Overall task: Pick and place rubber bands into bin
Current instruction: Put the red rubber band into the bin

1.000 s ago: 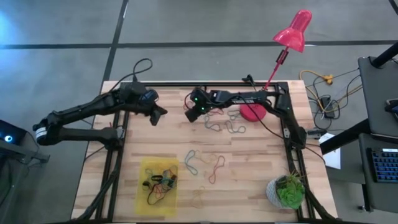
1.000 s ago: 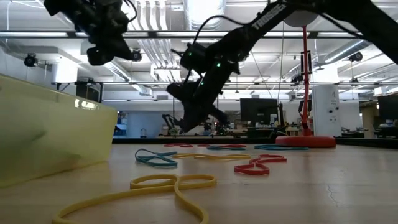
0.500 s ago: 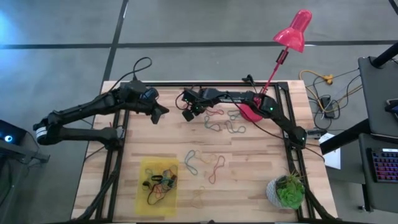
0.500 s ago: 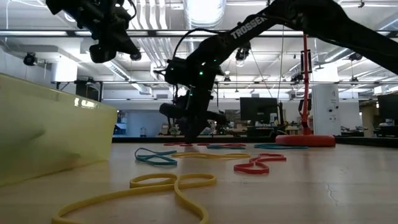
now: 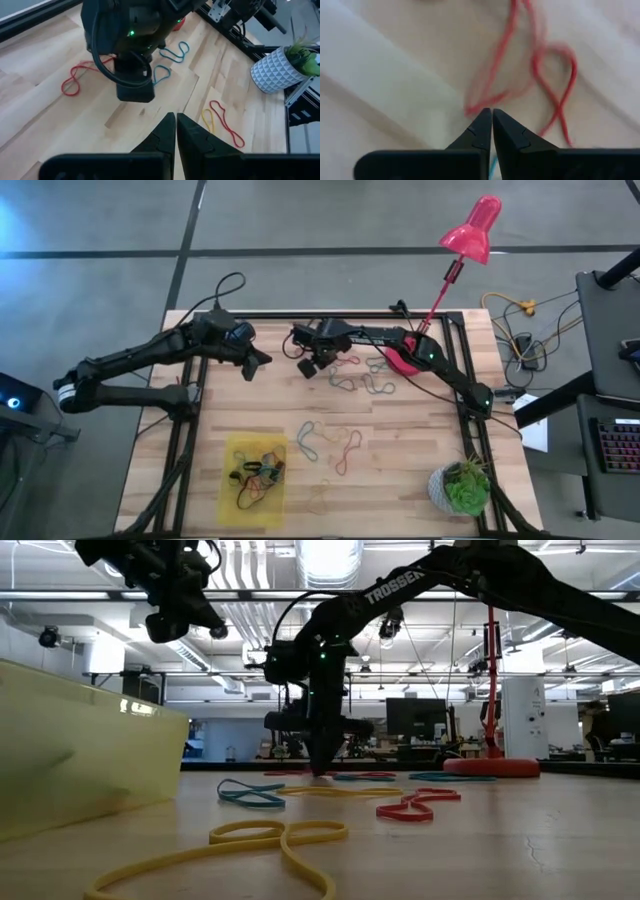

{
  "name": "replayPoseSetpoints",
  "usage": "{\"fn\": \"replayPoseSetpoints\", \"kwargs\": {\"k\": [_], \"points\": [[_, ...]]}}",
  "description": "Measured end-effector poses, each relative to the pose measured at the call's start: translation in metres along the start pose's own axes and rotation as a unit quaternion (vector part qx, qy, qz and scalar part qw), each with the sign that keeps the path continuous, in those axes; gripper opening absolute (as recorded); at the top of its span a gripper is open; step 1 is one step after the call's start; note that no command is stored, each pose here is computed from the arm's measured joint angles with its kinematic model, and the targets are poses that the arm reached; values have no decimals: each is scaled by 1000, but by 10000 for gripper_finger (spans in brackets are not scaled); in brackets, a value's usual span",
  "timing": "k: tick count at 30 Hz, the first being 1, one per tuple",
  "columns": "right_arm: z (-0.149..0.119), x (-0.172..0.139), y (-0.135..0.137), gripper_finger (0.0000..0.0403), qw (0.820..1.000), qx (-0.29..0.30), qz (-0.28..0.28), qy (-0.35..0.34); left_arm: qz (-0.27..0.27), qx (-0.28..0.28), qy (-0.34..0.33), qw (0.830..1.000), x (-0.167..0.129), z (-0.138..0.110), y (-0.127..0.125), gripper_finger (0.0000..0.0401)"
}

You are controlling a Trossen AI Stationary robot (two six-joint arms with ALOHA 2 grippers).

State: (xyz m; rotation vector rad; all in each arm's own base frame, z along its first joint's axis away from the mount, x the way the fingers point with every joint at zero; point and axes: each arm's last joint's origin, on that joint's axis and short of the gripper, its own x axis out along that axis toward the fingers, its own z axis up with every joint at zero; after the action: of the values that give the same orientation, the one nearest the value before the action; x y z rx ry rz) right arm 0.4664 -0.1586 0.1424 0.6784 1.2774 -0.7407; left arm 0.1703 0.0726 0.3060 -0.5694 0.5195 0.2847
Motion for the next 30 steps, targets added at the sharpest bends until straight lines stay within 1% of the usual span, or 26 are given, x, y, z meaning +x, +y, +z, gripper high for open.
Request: {"fn": "replayPoseSetpoints", "kwargs": {"k": [2, 4, 6, 8, 10, 12, 13, 15, 17, 19, 21, 23, 26, 28, 30], "points": [[-5, 1, 0, 8, 1000, 0, 1, 21, -1, 0, 0, 1000, 0, 0, 0, 0], [-9, 1, 4, 8, 999, -1, 21, 47, -6, 0, 2, 1000, 0, 0, 0, 0], [-16, 0, 10, 8, 997, -2, 39, 69, -17, 0, 6, 1000, -1, -1, -1, 0], [-24, -3, 21, 8, 996, -15, 45, 71, -27, 0, 13, 1000, -1, -1, -1, 0], [-33, -10, 36, 8, 998, -31, 29, 43, -28, -2, 20, 999, -1, -3, -1, 0], [-36, -24, 51, 8, 999, -40, 20, -12, -26, -4, 27, 999, -1, -4, -1, 0], [-34, -35, 57, 8, 998, -40, 24, -42, -24, -5, 29, 999, -1, -5, 0, 0], [-25, -51, 62, 8, 994, -30, 50, -90, -24, -6, 31, 999, -1, -5, 0, 0], [-12, -55, 56, 8, 991, -4, 68, -113, -25, -6, 31, 999, -1, -5, -1, 0], [-1, -50, 47, 10, 991, 16, 66, -117, -34, -7, 34, 999, -1, -5, -1, 0], [7, -49, 38, 20, 991, 20, 61, -118, -43, -8, 37, 998, -2, -6, -2, 0], [16, -54, 28, 37, 990, 19, 66, -125, -54, -9, 40, 998, -2, -6, -2, 0], [25, -54, 6, 72, 993, 33, 64, -93, -57, -9, 40, 997, -3, -6, -3, 0], [26, -43, -6, 94, 995, 58, 56, -55, -58, -9, 39, 998, -4, -6, -3, 0], [24, -37, -12, 113, 996, 65, 60, -22, -58, -9, 38, 998, -4, -6, -3, 0]]}}
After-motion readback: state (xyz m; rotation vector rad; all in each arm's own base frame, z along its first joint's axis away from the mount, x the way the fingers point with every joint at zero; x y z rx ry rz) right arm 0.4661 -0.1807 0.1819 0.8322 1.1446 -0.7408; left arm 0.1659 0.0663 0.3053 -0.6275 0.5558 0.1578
